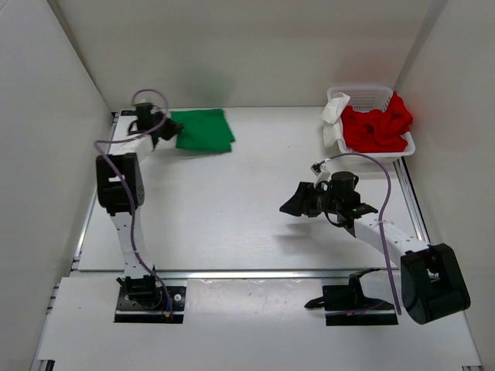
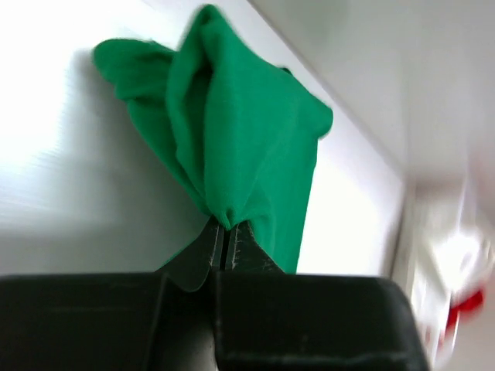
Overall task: Fold and stack the t-shirts
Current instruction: Put the neatly folded tshirt into the corner of the board with the left arm, then grab crumpled tshirt from bin with the right arm
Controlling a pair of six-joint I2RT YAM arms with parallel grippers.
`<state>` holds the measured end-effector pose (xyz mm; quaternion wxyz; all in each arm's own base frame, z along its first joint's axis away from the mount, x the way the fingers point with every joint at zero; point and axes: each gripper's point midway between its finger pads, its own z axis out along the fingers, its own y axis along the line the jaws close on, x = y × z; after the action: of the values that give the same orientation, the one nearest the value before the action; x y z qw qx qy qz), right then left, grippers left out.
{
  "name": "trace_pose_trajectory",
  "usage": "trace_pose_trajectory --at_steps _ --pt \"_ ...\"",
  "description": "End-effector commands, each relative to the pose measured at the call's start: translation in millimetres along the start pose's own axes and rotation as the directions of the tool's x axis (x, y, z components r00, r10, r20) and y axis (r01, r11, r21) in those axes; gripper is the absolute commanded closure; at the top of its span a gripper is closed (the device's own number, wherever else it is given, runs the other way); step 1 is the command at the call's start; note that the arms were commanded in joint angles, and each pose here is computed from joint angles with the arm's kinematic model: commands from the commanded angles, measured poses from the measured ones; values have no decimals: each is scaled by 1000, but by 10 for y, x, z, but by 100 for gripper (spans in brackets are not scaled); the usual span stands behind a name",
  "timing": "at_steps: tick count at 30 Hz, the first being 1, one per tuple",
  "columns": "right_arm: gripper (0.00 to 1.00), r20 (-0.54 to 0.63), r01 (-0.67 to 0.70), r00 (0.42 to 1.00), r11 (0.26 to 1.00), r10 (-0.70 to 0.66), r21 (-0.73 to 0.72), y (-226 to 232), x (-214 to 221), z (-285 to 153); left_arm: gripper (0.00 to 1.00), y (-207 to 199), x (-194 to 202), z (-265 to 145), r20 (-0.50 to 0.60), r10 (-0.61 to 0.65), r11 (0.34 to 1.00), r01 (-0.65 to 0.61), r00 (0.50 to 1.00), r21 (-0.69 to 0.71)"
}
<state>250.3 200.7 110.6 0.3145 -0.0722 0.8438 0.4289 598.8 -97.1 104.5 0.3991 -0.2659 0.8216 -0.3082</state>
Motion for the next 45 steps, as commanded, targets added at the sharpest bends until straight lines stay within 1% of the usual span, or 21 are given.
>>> trace_pose_trajectory --at_steps 1,2,4,8,13,16,21,23,25,26,29,31,35,36,37,39,40,41,43,44,45 --pt "39 -7 39 999 997 -40 -71 130 -7 70 100 809 -792 -385 133 -140 984 153 981 -91" --pt "38 -17 46 999 996 -48 -82 159 23 93 100 847 -904 -454 166 -151 983 165 974 -75" --pt "38 -40 39 998 996 -42 -85 154 96 110 100 1260 -913 -572 189 -238 962 258 953 -92" --pt "39 -68 23 997 995 -30 -99 184 221 114 100 1689 -794 -609 214 -315 932 344 925 -116" --pt "38 -85 10 996 994 -20 -112 186 308 93 100 1910 -765 -540 253 -378 900 418 891 -125" --pt "38 -104 -6 995 995 -5 -100 157 383 69 96 1987 -832 -461 296 -408 882 457 864 -118" --pt "37 -101 -17 995 997 9 -77 77 380 77 77 2048 -1023 -474 322 -431 874 478 843 -84" --pt "37 -113 -24 993 997 15 -71 56 412 109 76 2103 -1053 -595 351 -413 874 474 840 -106" --pt "37 -119 -33 993 997 24 -73 66 420 127 74 2143 -1297 -845 423 -384 877 467 821 -110" --pt "37 -121 -26 993 996 15 -84 104 412 138 73 2054 -1305 -875 419 -378 885 455 826 -100" --pt "35 -130 -5 992 997 -6 -82 173 454 146 57 1996 -1382 -1046 438 -361 891 443 823 -98" --pt "33 -138 7 990 996 -18 -85 236 495 124 41 1891 -1355 -1120 425 -356 902 426 832 -78" --pt "29 -96 39 994 997 -46 -73 289 454 40 21 1671 -1222 -1341 426 -307 923 375 851 -85" --pt "29 -87 38 995 997 -43 -65 263 441 22 20 1549 -1236 -1429 431 -284 934 349 856 -77" --pt "31 -70 47 996 998 -51 -50 261 398 1 19 1524 -1089 -1425 411 -266 939 331 872 -95" --pt "55 -39 59 998 998 -58 28 173 282 -28 28 1221 -860 -1466 384 -205 963 255 900 -84" --pt "78 -15 71 997 996 -70 56 141 189 -31 45 1087 -742 -1522 372 -189 971 230 909 -68" --pt "97 3 59 998 989 -60 137 49 71 -65 58 897 -493 -1442 316 -139 984 166 938 -58" --pt "100 61 55 995 953 -76 297 -140 -231 -133 72 386 -162 -1467 252 -37 999 44 967 -21" --pt "99 104 39 991 925 -84 378 -229 -460 -175 75 163 253 -1378 159 34 999 -31 987 -20" --pt "100 137 23 987 910 -87 413 -266 -711 -274 75 -112 587 -1394 107 127 992 -127 986 -8"
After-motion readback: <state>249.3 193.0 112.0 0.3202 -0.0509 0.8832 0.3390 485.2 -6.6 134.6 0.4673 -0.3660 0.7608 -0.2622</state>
